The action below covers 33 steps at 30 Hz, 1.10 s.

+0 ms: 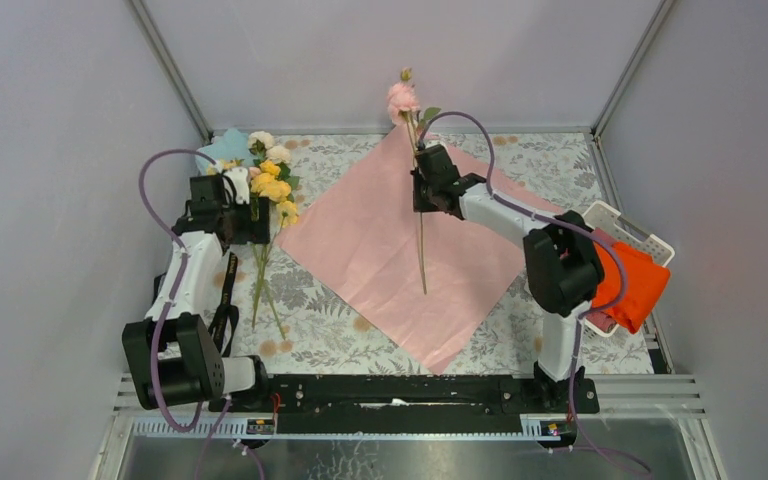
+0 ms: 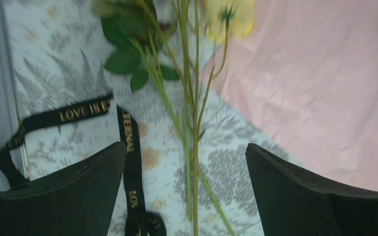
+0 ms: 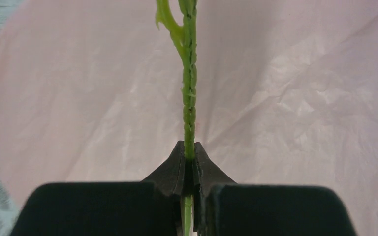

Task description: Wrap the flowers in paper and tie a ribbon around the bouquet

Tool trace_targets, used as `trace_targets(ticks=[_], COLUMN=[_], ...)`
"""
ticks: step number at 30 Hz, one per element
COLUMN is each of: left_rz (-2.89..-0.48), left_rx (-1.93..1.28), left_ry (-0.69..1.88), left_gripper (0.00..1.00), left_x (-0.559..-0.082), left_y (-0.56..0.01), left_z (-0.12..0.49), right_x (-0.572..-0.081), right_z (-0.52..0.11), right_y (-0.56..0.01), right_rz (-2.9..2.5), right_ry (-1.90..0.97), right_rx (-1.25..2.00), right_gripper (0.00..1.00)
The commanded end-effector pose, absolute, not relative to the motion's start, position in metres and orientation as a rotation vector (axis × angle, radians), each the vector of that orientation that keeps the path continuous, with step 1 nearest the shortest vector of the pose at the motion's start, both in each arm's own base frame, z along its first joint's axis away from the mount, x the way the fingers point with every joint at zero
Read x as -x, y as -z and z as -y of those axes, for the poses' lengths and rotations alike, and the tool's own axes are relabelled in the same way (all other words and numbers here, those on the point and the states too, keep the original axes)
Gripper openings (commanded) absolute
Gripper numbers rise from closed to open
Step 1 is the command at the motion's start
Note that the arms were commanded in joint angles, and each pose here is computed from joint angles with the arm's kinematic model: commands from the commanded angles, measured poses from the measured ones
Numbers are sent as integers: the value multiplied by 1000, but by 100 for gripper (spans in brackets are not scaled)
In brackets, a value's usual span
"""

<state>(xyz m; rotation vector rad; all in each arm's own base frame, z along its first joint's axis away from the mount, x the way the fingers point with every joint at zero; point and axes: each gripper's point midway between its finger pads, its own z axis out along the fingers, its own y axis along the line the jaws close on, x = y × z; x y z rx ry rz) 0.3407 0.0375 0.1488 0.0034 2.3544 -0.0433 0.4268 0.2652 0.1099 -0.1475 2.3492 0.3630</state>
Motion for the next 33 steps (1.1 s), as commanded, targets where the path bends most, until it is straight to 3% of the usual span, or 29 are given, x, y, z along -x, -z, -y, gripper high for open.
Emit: trace_targets(ticks=[1,4,5,6,8,9,11,15,17,23,33], left_rz=[-2457,-2513,-2531,-2543,-2569,-2582,-2615,-2663,-2670,-2715,-2767], left_rx=[-127,-130,-135,-144,-168,-180,-212,-260,-237,-278,-257], left_ry=[-76,-81,-70,-60,-39,-38,-28,-8,-71,-29,-120], left_gripper=[98,95,93,91,86,83,76,49,40,36,31], left_x=[-321,-316,-315,-314,-311,-310,-305,-297,-299,-300,-309], left_y=[-116,-98,-92,-88,-79,-74,-65,-47,-41,-25,-5], left_z=[-50,-51,-49,-46,-40,-37,-29,-20,-28,-17,-27], right_x=[-459,-472,-475,-479,-484,-485,-483,-461,-446,-414,-402], right_z=[-253,-260,-261,-260,-257,-257,-257,-254,-251,-230,-219], right_y=[-87,-71,-66,-64,-62,-65,-78,-125,-144,-149,-127], right_rz=[-2381,-2419,-2424,-2421,-2424,-2426,-2431,-2356,-2300,-2273,-2327], right_ry=[-179,-167,-163,-152,-126,-119,-119,-191,-235,-239,-183], right_rx=[144,124,111,99,88,99,135,190,203,206,241], right_gripper=[0,1,7,18,51,60,68,69,69,69,70])
